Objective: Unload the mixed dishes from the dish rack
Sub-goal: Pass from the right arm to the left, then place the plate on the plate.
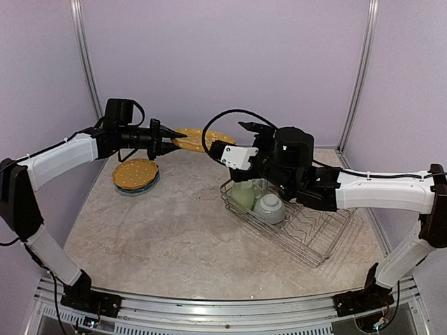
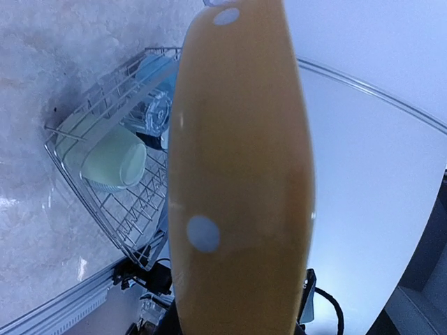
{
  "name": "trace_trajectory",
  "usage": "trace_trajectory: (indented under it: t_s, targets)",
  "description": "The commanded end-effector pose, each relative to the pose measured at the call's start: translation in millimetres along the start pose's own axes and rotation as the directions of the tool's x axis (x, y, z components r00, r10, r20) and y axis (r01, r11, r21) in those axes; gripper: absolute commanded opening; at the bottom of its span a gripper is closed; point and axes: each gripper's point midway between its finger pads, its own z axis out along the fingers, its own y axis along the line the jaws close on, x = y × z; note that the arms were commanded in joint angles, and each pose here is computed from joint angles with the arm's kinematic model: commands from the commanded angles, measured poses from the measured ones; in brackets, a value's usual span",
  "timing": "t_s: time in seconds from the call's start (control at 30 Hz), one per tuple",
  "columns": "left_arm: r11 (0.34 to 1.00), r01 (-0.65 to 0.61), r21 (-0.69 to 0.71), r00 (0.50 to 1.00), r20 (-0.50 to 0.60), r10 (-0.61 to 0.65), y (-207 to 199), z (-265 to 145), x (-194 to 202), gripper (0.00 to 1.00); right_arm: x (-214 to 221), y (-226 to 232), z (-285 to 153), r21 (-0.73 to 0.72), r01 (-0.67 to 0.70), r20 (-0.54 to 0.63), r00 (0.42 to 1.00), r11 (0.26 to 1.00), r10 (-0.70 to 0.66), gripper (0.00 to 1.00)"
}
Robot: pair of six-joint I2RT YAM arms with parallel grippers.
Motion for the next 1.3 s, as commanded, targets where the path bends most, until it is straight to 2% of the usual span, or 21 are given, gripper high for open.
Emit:
trace_trajectory:
  t_s: [0.0, 0.17, 0.37, 0.53, 0.67, 0.83, 0.97, 1.17, 1.27]
  targets:
    - [0.970, -0.232, 0.069, 0.969, 0.103, 0.225, -38, -50, -9, 0.00, 3, -10, -14, 0.026, -0.097, -0.006, 0.995, 0.995, 0.097, 1.00]
    - [0.955, -0.296, -0.008, 0.938, 0.189, 0.292, -27, -90, -39, 0.00, 20, -12, -19, 0.008, -0.218, -0.075, 0.973, 0.976, 0.218, 1.00]
    - [0.934, -0.350, -0.072, 0.888, 0.292, 0.356, -11, -138, -79, 0.00, 58, -10, -26, 0.029, -0.390, -0.255, 0.887, 0.921, 0.384, 1.00]
    - [0.937, -0.330, -0.117, 0.844, 0.408, 0.348, 5, -187, -119, 0.00, 101, 2, -36, 0.047, -0.483, -0.458, 0.767, 0.874, 0.449, 1.00]
    - [0.948, -0.292, -0.129, 0.834, 0.451, 0.318, 19, -209, -141, 0.00, 120, -5, -49, 0.102, -0.608, -0.508, 0.649, 0.788, 0.566, 1.00]
    - [0.957, -0.246, -0.152, 0.833, 0.471, 0.289, 40, -218, -164, 0.00, 128, -6, -66, 0.143, -0.743, -0.522, 0.504, 0.654, 0.688, 1.00]
    - [0.954, -0.234, -0.188, 0.839, 0.456, 0.295, 58, -213, -178, 0.00, 125, -1, -71, 0.140, -0.825, -0.553, 0.393, 0.547, 0.735, 1.00]
    - [0.955, -0.204, -0.216, 0.848, 0.448, 0.282, 87, -213, -197, 0.00, 146, 4, -74, 0.242, -0.807, -0.607, 0.308, 0.539, 0.732, 1.00]
    - [0.969, -0.163, -0.186, 0.870, 0.436, 0.230, 101, -211, -202, 0.00, 149, 0, -69, 0.284, -0.806, -0.608, 0.268, 0.519, 0.747, 1.00]
